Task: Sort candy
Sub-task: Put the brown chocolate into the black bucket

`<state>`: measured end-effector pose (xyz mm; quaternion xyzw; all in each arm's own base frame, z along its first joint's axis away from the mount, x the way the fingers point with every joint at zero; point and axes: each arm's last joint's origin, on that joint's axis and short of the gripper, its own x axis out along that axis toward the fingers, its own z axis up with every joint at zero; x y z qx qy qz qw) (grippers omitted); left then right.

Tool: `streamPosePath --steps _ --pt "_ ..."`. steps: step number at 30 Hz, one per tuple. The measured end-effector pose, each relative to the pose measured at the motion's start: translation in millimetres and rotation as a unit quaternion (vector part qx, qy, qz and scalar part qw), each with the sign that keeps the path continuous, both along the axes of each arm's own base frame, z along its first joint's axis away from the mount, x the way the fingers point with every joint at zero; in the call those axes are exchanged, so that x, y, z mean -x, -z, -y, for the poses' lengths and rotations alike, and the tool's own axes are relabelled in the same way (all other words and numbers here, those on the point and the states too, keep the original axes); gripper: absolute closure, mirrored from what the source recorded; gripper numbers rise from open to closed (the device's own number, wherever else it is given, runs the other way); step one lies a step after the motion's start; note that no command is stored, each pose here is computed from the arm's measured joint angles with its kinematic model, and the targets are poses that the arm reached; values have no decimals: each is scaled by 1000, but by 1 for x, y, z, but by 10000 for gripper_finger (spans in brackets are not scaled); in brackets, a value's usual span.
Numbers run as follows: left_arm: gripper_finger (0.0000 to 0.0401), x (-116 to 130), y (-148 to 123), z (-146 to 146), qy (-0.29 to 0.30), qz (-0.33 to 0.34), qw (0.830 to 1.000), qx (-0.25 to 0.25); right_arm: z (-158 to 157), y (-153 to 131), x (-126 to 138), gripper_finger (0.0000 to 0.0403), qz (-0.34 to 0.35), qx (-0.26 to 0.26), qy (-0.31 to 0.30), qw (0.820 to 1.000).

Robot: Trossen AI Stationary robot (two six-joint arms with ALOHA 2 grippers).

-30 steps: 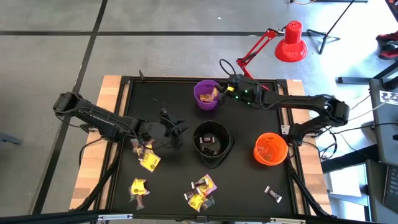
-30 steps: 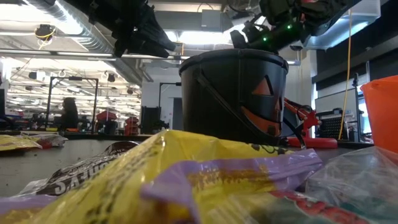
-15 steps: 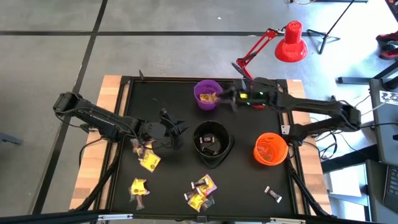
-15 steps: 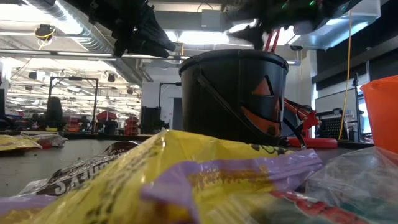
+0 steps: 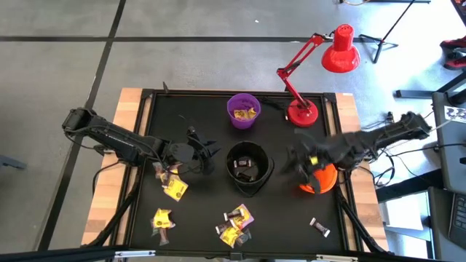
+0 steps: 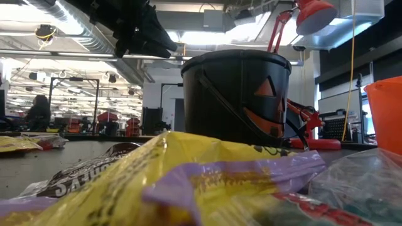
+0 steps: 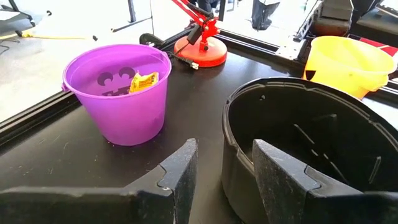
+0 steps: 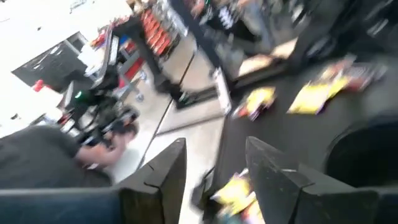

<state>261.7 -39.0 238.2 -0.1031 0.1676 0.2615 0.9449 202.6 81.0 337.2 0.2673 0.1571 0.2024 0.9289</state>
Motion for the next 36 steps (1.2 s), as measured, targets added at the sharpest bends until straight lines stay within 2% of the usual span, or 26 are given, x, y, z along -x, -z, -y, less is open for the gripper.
streamPosePath --steps 5,9,14,21,24,29,36 --pt "257 0 -1 0 0 5 1000 1 -43 23 15 242 -120 -18 -21 992" --pt "257 0 -1 0 0 6 1000 1 -71 44 31 242 -241 -40 -28 969" --pt "257 -1 -1 0 0 6 1000 1 -104 70 51 242 -375 -60 -33 925" --pt "257 -1 -1 0 0 6 1000 1 -136 116 84 242 -548 1 14 836" --pt "257 -1 -1 0 0 7 1000 1 -149 134 95 242 -584 24 35 811" --pt "257 -1 -1 0 0 7 1000 1 -165 160 101 242 -594 61 53 800" --pt "257 -1 -1 0 0 7 1000 1 -170 193 96 242 -613 120 97 775"
